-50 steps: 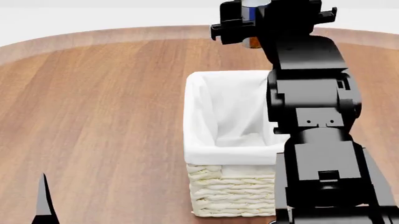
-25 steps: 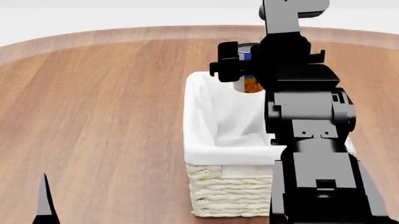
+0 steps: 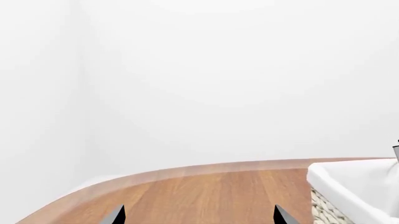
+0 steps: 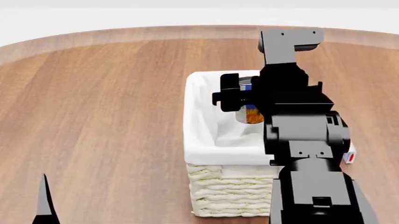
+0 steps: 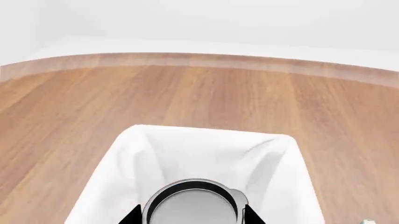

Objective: Pick up the alphabet soup and put it in the basket.

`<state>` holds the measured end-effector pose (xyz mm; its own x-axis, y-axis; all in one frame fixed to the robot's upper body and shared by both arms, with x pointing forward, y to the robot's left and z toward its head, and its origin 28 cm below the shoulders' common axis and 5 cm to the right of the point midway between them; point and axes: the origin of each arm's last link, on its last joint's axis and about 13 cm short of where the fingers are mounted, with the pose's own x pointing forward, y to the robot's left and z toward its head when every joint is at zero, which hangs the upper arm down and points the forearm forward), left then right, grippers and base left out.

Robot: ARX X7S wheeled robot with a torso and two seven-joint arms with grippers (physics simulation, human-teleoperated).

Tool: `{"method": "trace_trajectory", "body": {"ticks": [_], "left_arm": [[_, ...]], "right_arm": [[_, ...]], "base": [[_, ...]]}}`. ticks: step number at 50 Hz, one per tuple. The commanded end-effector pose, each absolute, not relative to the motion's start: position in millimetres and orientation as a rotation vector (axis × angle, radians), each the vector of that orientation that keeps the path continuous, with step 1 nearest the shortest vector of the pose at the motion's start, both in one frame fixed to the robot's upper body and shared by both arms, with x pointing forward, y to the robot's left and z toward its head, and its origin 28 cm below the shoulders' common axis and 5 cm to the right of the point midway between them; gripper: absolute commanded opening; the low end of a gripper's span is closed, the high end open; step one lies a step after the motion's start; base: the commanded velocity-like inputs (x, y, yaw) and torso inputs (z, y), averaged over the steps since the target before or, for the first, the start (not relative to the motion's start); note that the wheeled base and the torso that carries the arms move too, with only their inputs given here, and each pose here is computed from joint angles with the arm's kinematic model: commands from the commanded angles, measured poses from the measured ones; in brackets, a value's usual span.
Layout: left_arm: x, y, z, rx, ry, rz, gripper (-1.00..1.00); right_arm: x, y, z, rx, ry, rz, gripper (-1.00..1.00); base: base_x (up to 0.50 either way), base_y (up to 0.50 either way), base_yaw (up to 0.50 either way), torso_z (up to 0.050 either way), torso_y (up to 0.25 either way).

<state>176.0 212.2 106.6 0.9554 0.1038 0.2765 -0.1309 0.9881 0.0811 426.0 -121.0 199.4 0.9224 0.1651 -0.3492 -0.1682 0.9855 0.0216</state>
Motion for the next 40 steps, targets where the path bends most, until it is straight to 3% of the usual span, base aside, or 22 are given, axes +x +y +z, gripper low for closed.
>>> {"method": "trace_trajectory", "body": {"ticks": [1, 40], "left_arm": [[175, 212, 107, 0.1, -0.276, 0.12, 1.0], [177, 212, 105, 0.102, -0.268, 0.121, 1.0]], "right_arm": [[424, -122, 190, -0.025, 0.378, 0.184, -1.0], [419, -121, 164, 0.007, 0.411, 0.181, -1.0]], "base": [[0.0, 0.0, 0.0, 0.0, 0.0], [0.0, 0.0, 0.0, 0.0, 0.001]]}}
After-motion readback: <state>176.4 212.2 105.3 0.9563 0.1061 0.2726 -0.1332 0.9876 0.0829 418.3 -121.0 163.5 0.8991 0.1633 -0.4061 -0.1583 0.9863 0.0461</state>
